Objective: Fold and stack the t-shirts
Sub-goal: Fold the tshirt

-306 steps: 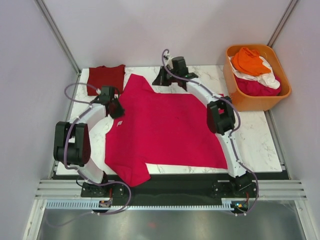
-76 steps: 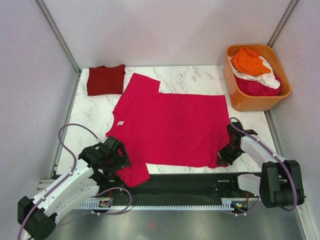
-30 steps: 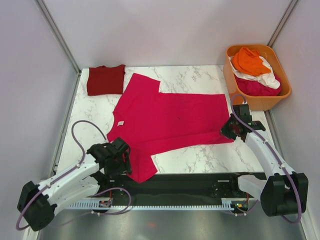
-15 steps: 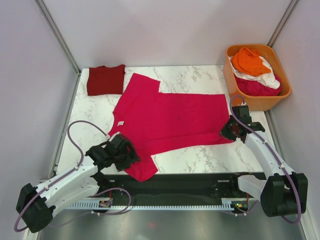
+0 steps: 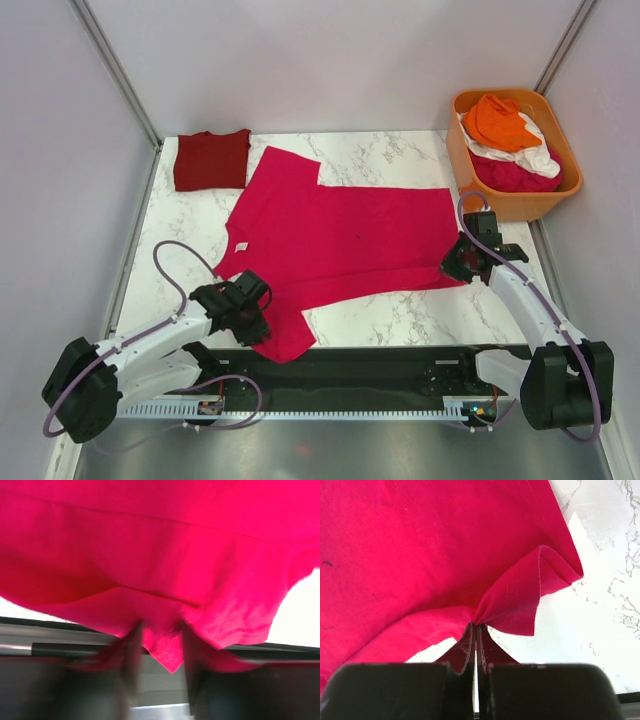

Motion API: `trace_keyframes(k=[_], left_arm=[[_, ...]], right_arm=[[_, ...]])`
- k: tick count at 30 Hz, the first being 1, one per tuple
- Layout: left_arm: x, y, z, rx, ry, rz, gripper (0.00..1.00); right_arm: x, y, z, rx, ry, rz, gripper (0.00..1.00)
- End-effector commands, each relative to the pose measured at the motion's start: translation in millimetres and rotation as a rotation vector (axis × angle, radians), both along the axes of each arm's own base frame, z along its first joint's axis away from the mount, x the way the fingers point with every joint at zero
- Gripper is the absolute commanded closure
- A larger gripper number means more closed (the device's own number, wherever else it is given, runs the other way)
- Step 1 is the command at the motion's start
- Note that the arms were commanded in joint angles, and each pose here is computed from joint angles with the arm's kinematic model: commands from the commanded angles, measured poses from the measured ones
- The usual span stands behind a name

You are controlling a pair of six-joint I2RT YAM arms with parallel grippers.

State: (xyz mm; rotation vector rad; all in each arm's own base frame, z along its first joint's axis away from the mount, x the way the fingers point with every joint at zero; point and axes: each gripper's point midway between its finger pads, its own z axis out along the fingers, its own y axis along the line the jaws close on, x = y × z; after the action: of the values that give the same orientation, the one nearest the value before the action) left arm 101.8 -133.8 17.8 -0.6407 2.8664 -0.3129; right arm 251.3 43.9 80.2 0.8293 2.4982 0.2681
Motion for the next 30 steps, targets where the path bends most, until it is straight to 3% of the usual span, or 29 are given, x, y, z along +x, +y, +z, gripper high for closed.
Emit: trace_keyframes(k=[1,2,3,9,17,25,30], left_arm=[[7,2,-3,0.030,-0.022,0.025,0.67],[9,2,-1,0.031,-0.029,0.025,0.76],[12,1,0,0.032,-0.039,0.027,0.98],[20,1,31,0.033,-0.091,0.011,0.98],[40,18,140,0.040,-0.304,0.016,0.98],[41,37,185,0.083,-0.375,0.046,0.98],[45,43,223,0.079,-0.440,0.059,0.98]], right_arm=[[8,-2,2,-0.009,-0.027,-0.002,1.00],[9,-2,3,-0.007,-0.030,-0.001,1.00],[9,-2,3,-0.009,-0.029,-0.002,1.00],[11,-4,10,-0.022,-0.048,0.001,1.00],[-2,-4,31,-0.030,-0.079,0.039,1.00],[-62,5,25,0.019,-0.006,0.117,1.00],[-110,21,10,0.072,0.114,0.225,1.00]])
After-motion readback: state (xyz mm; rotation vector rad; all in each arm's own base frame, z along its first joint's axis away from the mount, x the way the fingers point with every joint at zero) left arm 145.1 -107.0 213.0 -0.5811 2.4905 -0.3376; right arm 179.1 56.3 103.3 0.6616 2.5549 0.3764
